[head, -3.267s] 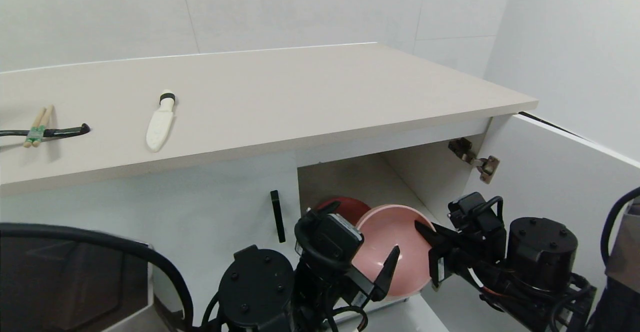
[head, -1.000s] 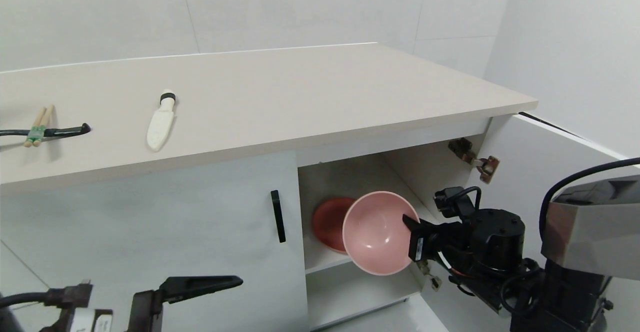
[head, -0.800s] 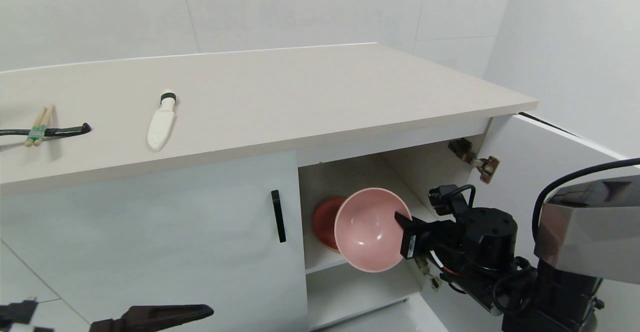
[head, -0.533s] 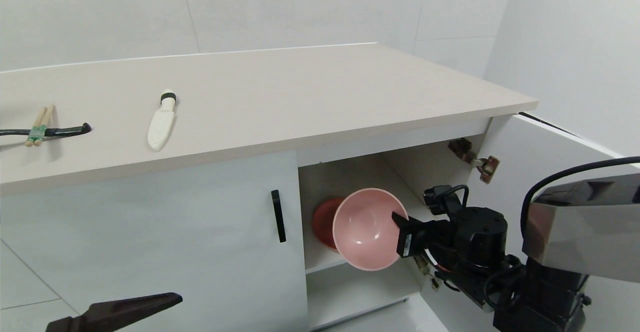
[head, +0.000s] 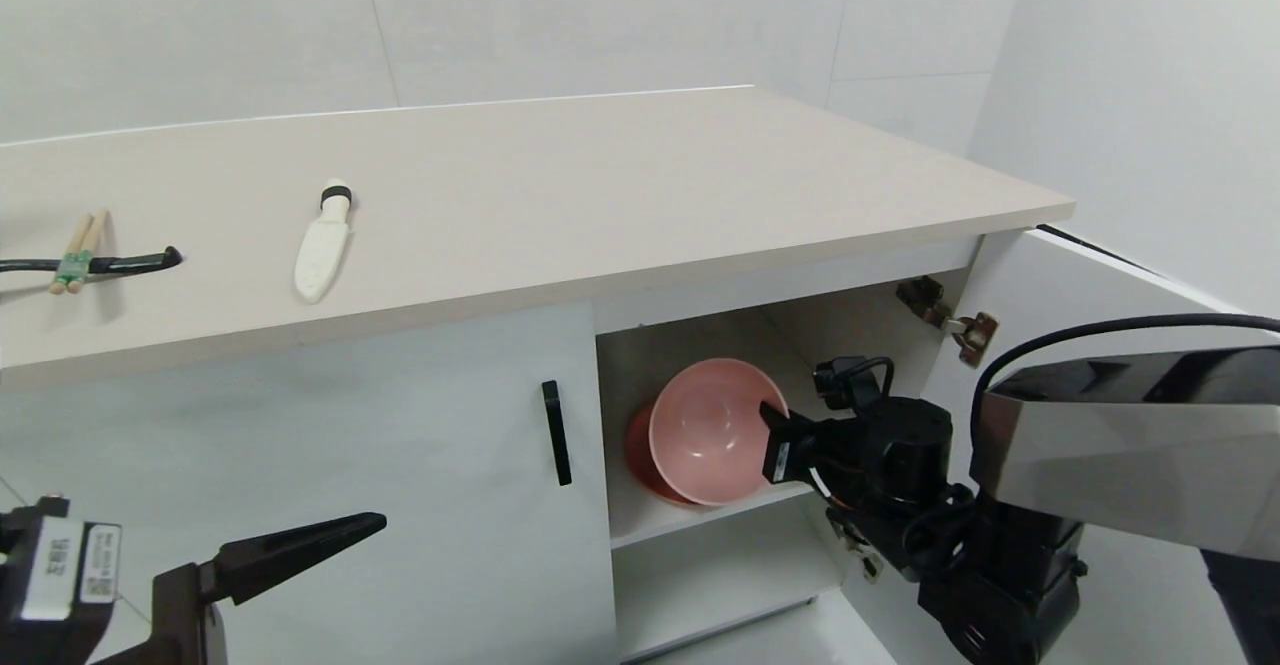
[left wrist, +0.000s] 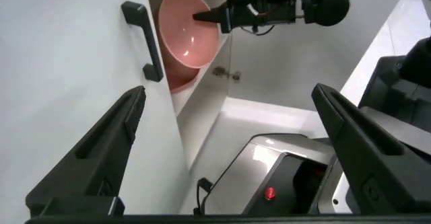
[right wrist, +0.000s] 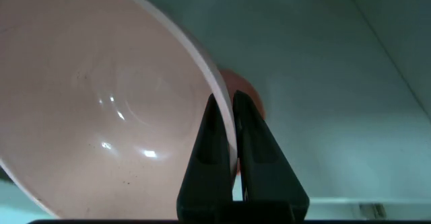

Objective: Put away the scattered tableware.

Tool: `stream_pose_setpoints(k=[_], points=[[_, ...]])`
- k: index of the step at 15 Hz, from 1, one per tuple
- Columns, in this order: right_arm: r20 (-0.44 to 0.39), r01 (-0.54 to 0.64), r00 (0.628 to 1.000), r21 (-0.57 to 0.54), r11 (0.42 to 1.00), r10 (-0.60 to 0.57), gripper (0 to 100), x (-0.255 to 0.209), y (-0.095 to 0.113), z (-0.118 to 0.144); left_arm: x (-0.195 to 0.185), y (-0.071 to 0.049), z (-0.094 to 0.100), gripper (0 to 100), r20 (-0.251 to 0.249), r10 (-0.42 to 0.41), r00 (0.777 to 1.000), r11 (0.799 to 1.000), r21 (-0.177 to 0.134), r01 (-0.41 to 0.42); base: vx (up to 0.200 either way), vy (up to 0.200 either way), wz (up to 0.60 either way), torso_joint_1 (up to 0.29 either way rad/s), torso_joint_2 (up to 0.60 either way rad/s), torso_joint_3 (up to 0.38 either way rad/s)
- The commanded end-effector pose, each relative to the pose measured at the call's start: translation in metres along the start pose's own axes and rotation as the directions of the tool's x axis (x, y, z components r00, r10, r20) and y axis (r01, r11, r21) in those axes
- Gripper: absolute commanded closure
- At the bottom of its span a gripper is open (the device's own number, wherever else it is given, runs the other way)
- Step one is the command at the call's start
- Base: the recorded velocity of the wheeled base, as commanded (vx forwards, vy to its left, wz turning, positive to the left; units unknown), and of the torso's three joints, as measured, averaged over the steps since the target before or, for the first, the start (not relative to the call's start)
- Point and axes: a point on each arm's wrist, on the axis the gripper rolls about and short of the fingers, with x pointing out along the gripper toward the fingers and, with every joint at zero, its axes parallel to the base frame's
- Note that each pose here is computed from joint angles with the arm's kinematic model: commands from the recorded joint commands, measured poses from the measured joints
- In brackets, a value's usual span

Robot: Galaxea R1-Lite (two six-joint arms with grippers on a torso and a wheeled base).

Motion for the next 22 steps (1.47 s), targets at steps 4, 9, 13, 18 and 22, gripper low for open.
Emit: stream_pose_setpoints(k=[4, 9, 13, 18, 22], points=[[-0.044, -0.003, 0.999, -0.003, 1.0, 0.003, 100, 0.022, -0.009, -0.028, -0.002, 0.003, -0.002, 0, -0.012, 0.119, 0.993, 0.993, -0.008, -0.119, 0.0, 0.0, 0.0, 0.0, 0.0, 0.0], [-0.024, -0.006, 1.0, -0.001, 1.0, 0.006, 100, 0.027, -0.007, -0.026, -0.013, 0.008, -0.004, 0, 0.013, 0.205, 0.979, 0.979, -0.017, -0.205, 0.0, 0.0, 0.0, 0.0, 0.0, 0.0], [-0.033, -0.004, 0.999, 0.0, 1.0, 0.004, 100, 0.029, -0.008, -0.031, -0.015, 0.007, -0.004, 0, 0.02, 0.21, 0.978, 0.978, -0.017, -0.209, 0.0, 0.0, 0.0, 0.0, 0.0, 0.0], [-0.039, -0.001, 0.999, -0.001, 1.0, 0.001, 100, 0.034, -0.009, -0.037, -0.015, 0.007, -0.004, 0, 0.02, 0.207, 0.978, 0.978, -0.009, -0.207, 0.0, 0.0, 0.0, 0.0, 0.0, 0.0], [-0.038, 0.001, 0.999, -0.001, 1.0, -0.001, 100, 0.034, -0.009, -0.037, -0.015, 0.007, -0.004, 0, 0.02, 0.205, 0.979, 0.979, -0.008, -0.205, 0.0, 0.0, 0.0, 0.0, 0.0, 0.0]])
